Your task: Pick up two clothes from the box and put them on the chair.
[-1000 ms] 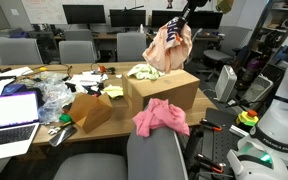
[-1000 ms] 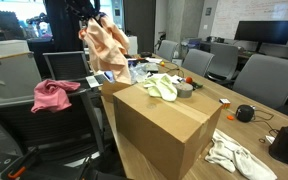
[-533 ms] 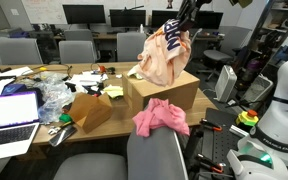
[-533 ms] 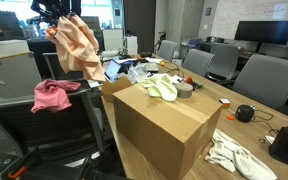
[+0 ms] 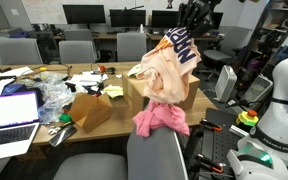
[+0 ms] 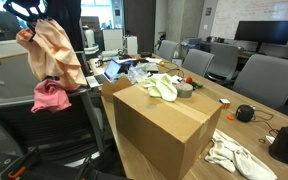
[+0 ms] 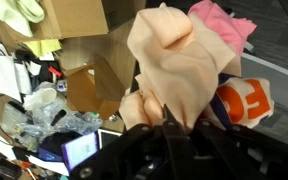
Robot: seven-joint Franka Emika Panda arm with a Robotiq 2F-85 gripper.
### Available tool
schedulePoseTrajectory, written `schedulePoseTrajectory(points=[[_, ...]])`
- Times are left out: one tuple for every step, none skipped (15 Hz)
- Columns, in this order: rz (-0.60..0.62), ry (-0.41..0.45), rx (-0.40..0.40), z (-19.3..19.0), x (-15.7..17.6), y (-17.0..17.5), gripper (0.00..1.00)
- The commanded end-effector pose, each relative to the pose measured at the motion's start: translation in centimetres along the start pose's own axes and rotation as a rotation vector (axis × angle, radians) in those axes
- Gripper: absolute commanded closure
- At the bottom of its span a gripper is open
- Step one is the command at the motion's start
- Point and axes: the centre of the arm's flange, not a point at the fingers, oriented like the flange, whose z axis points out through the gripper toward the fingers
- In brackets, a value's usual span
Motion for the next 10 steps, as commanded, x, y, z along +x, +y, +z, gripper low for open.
schedulePoseTrajectory(points=[[-0.168, 0.020, 0.091, -2.4, 0.4, -0.5, 0.97], [-0.209, 0.019, 0.109, -2.8, 0.7, -0.7, 0.97], [-0.244, 0.016, 0.122, -3.1, 1.0, -1.0, 0.97], [-0.277, 0.011, 0.131, -3.3, 1.4, -1.3, 0.97], [-0.304, 0.007, 0.140, -3.5, 1.7, -1.5, 0.97], [-0.335, 0.004, 0.152, -3.9, 2.0, -1.8, 0.97], [-0.362, 0.002, 0.162, -4.2, 2.3, -2.1, 0.97], [-0.386, -0.002, 0.166, -4.2, 2.9, -2.5, 0.97], [-0.413, -0.007, 0.172, -4.3, 3.4, -2.9, 0.97], [-0.436, -0.012, 0.182, -4.3, 4.0, -3.5, 0.97]])
